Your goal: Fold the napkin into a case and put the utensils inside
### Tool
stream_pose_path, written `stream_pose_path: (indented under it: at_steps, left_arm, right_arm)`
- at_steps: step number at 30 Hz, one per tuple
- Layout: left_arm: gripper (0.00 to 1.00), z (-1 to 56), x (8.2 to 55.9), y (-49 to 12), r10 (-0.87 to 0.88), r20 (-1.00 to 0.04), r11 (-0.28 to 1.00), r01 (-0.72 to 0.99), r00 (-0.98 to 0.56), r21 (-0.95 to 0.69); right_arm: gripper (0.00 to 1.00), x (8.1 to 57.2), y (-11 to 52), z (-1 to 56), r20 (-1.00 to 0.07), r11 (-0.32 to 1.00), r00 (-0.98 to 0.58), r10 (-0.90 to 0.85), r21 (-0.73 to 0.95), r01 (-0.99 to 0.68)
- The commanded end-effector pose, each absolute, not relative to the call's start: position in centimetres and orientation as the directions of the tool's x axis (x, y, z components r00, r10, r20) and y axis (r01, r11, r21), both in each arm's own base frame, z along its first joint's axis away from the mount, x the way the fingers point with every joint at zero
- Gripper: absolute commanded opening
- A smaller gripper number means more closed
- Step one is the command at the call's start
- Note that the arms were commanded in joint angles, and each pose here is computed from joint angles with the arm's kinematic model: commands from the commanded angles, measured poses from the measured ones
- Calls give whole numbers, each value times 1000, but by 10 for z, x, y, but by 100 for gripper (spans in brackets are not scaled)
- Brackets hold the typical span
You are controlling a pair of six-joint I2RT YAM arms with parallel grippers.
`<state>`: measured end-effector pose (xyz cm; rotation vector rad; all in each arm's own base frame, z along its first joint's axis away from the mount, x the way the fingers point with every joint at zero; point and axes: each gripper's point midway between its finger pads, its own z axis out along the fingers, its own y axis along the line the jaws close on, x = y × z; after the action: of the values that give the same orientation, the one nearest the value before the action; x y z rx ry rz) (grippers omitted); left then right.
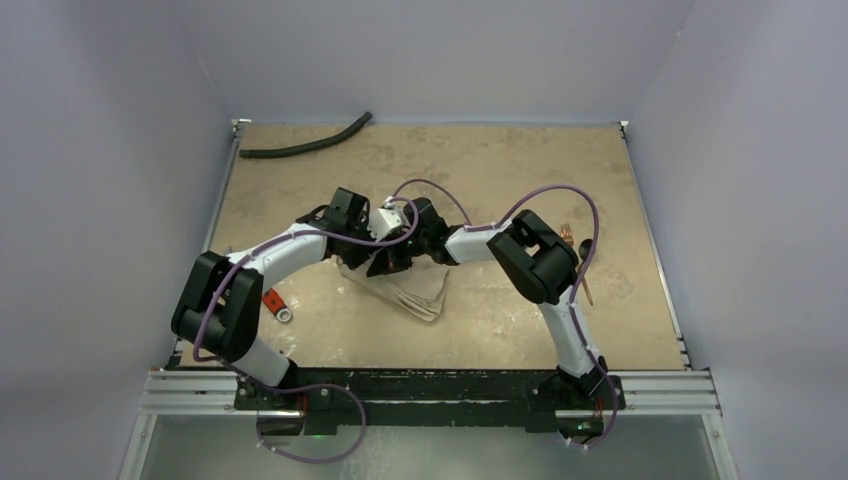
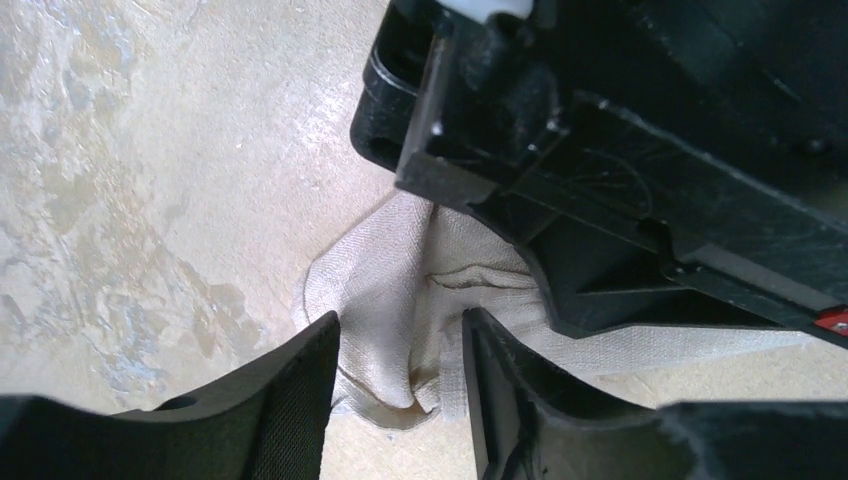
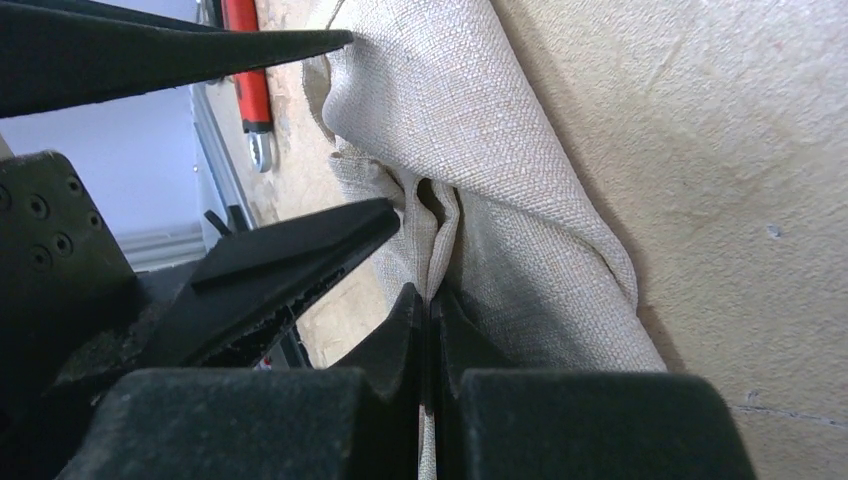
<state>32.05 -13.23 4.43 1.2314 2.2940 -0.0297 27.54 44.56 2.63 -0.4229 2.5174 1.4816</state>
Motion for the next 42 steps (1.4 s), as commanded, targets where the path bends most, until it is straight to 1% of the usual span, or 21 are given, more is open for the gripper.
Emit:
stream_pose_path:
  at_steps: [1,3,10,11,12,13,14,21,24,34,42]
  left_arm:
    - [41,50,330,-130,791,-462,554,789,-401,265]
    - [34,51,335,-126,801,-459,547,781,-384,301]
    - [23,38,336,-125,808,-443,543,785,-390,300]
    - [20,38,337,-125,810,-439,541,785,-389,302]
    - [12,37,337,-125,813,-435,538,787,-388,303]
    - [3,37,336,-124,815,-430,535,789,-388,301]
    - [0,38,336,-125,814,-432,536,790,-389,299]
    - [0,62,336,-132,785,-484,560,777,-386,288]
    - [0,69,332,-134,775,-501,565,779,-386,273]
    - [0,67,321,-132,782,-495,549,795,-379,260]
    - [0,66,317,-136,802,-495,508,818,-334,271]
  right_arm:
    - [0,274,446,44,-305,453,-939,-159,822,-344]
    - [0,274,447,45,-303,448,-939,-163,825,-344]
    - [0,272,449,52,-276,424,-948,-158,848,-318]
    - [0,272,450,53,-275,421,-948,-159,850,-317]
    - [0,273,450,54,-272,419,-949,-159,852,-314]
    - [0,274,450,53,-268,423,-950,-159,851,-310]
    - [0,276,450,54,-266,425,-951,-159,851,-309]
    - [0,285,450,55,-265,464,-949,-172,828,-315]
    - [0,287,452,48,-249,483,-949,-193,818,-312]
    - [0,282,423,-1,-188,576,-959,-212,769,-278]
    - [0,293,426,2,-191,584,-955,-229,758,-292]
